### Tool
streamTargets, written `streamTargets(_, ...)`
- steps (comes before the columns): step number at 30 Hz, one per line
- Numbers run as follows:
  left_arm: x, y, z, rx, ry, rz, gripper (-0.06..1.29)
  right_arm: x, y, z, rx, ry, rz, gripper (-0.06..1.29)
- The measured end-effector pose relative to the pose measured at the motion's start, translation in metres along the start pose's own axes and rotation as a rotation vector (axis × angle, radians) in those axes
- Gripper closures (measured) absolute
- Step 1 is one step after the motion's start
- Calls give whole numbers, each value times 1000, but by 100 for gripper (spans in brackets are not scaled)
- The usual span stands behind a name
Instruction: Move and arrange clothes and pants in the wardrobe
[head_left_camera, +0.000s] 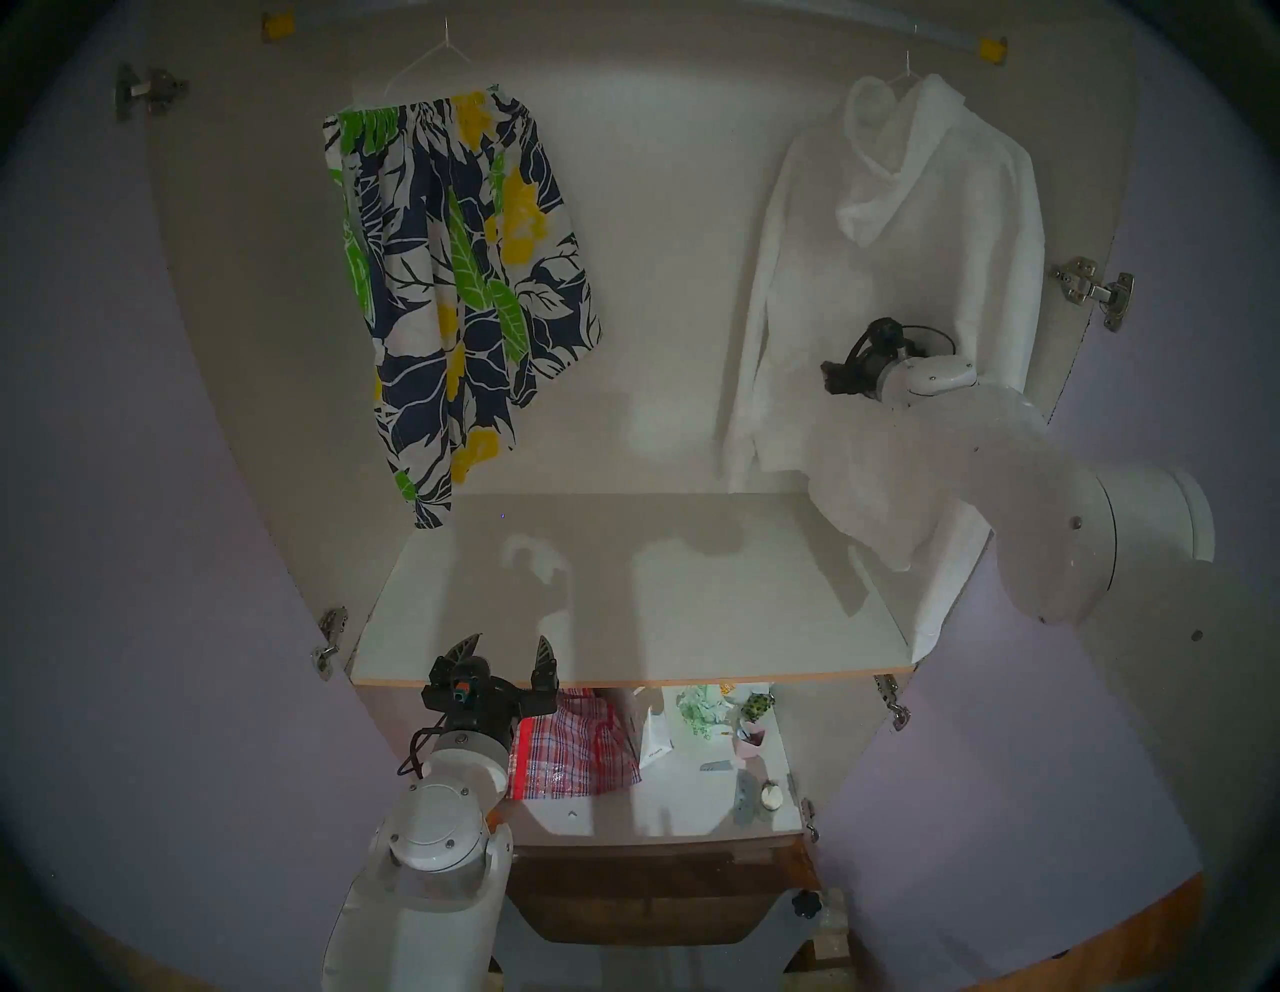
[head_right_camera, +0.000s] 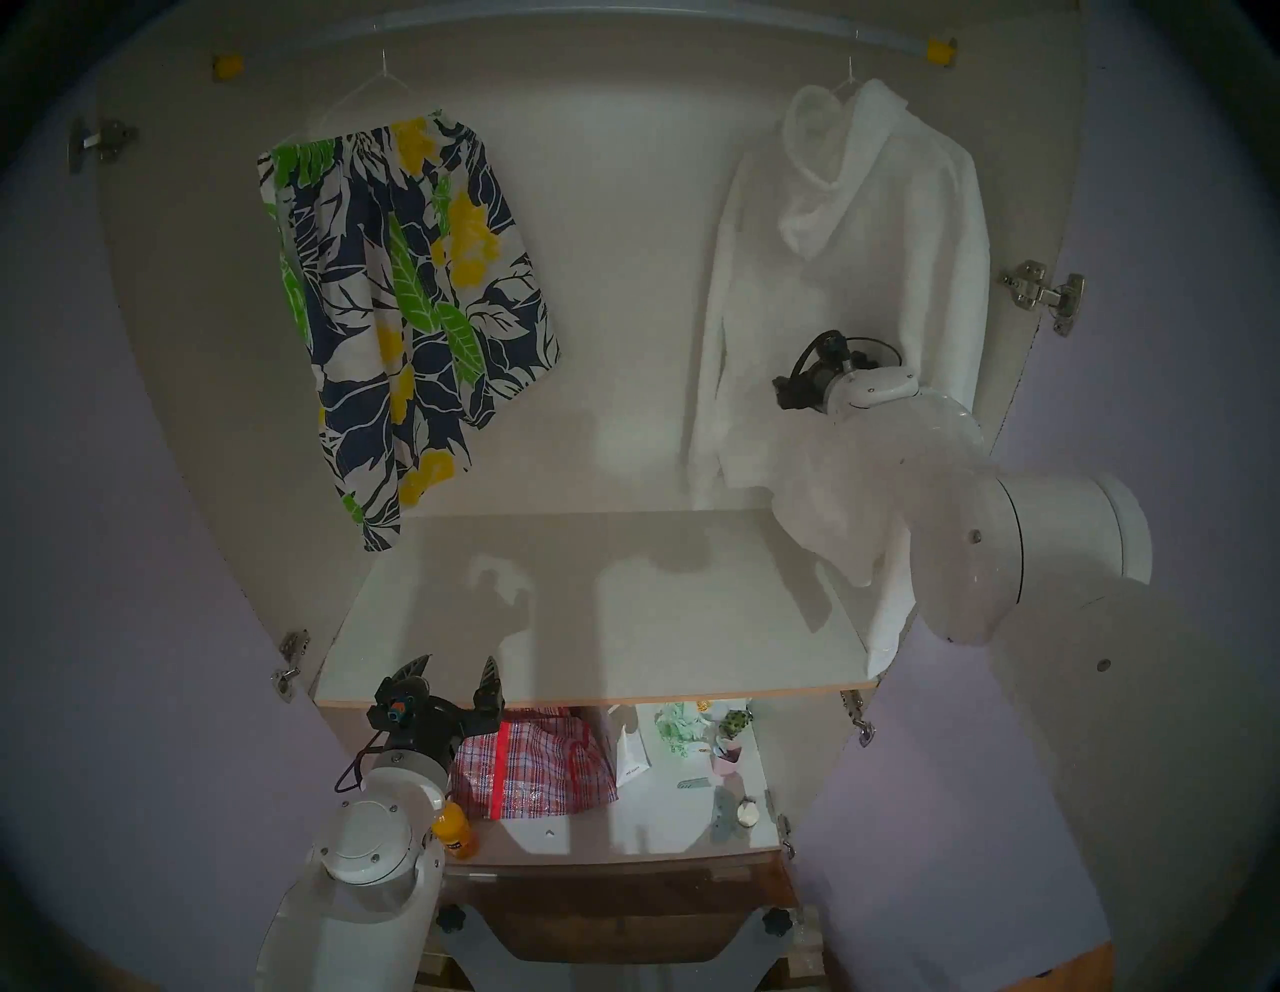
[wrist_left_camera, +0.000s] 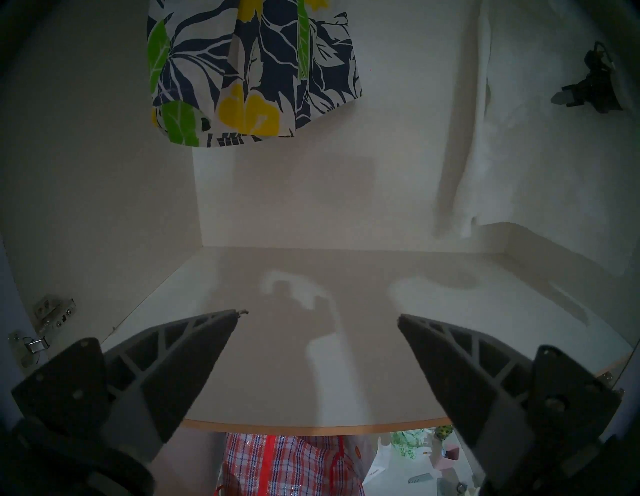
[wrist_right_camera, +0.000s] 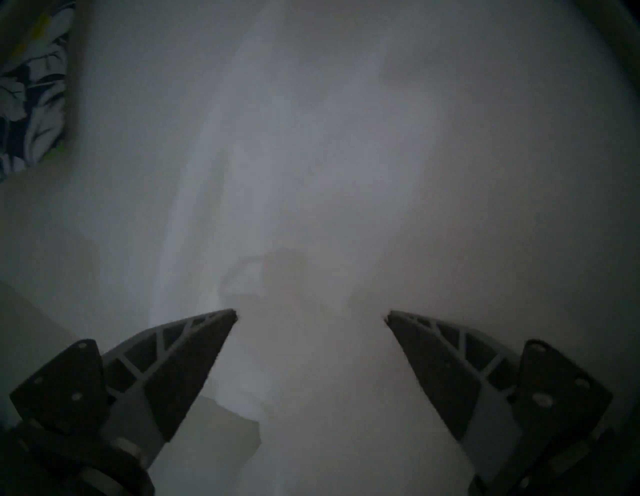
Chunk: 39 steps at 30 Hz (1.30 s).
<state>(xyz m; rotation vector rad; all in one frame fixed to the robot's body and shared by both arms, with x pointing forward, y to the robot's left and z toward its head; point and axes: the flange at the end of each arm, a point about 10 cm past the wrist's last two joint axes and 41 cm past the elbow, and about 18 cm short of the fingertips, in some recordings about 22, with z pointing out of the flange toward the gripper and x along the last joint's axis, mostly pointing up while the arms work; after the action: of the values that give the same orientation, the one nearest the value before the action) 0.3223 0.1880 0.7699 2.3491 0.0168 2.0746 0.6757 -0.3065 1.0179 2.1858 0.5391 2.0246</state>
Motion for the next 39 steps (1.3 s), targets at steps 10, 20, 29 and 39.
streamTargets(10,-1,0,1,1,-3,0,-3,-52,-86,4,135,100,69,3)
streamTargets(20,-2,0,1,2,-4,1,-3,-140,-154,-20,84,115,173,3)
streamTargets(29,21,10,13,-39,58,27,-3,-136,-158,-23,12,201,196,3)
streamTargets(39,80,71,47,-160,206,105,-3,-112,-152,-23,-59,302,192,3)
